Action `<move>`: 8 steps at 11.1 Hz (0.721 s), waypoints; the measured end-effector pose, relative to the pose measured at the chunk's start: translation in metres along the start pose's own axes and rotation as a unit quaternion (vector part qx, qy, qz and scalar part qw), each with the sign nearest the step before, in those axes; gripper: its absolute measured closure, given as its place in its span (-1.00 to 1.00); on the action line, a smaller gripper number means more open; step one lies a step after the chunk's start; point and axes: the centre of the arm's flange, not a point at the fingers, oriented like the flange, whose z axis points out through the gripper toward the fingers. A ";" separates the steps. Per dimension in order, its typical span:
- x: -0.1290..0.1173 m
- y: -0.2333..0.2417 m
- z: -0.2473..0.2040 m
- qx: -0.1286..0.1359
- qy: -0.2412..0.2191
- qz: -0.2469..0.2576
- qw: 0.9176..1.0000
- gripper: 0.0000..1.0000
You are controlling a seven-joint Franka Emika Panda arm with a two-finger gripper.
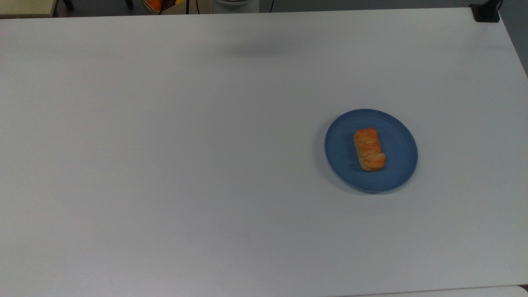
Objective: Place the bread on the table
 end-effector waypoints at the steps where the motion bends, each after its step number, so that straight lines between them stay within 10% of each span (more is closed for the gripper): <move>1: -0.002 0.000 -0.003 0.000 0.003 -0.004 1.000 -1.00; 8: 0.005 0.000 0.003 0.000 0.003 -0.006 1.000 -1.00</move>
